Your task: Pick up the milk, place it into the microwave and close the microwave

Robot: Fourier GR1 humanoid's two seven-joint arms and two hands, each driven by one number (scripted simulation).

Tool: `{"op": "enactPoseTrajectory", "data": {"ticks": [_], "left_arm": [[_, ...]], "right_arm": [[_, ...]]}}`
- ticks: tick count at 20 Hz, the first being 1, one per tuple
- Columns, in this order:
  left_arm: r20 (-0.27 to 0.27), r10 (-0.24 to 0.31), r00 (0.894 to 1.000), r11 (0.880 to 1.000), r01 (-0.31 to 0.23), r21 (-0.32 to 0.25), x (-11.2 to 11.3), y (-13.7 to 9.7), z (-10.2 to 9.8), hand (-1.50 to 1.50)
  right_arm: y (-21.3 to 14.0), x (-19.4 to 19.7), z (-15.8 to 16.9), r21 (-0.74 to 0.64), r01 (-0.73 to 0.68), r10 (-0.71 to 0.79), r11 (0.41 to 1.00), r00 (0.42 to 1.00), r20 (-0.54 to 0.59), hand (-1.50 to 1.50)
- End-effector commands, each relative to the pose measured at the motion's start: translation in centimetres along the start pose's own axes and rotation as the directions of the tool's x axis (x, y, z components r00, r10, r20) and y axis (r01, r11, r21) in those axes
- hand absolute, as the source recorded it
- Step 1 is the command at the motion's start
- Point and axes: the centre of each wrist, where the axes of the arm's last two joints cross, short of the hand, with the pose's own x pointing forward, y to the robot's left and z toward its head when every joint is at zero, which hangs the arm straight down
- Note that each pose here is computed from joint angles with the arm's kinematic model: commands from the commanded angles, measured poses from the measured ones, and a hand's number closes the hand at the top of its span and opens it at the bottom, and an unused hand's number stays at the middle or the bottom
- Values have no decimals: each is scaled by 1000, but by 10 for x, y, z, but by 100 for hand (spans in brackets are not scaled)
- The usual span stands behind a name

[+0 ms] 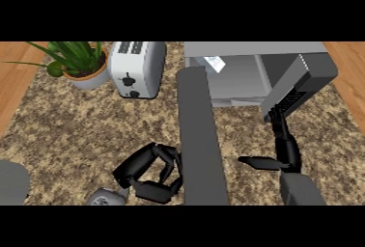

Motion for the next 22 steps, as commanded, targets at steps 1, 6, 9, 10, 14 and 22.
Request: {"op": "enactPoseTrajectory", "data": {"ticks": [1,6,9,10,14,22], "left_arm": [[-24,18,1000,998,-19,-61,-20,-21,-3,150],[-27,33,999,982,-37,-187,-22,-64,-26,150],[-30,-22,999,974,14,-226,-25,-79,-39,150],[-45,-55,997,976,44,-211,-27,-85,-45,150],[-20,-88,996,985,84,-153,-24,-105,-55,150],[8,-10,1000,999,9,54,-7,-119,-68,150]], "right_arm": [[-28,24,16,1,-9,9,1000,1000,19,-150],[-39,54,38,-18,-3,3,1000,1000,30,-150],[-38,72,62,-46,-4,6,999,998,56,-150],[-50,83,52,-36,-4,7,999,996,92,-150],[-60,112,62,-13,40,-39,999,995,88,-150],[-71,146,55,94,92,-104,991,987,122,-150]]}}
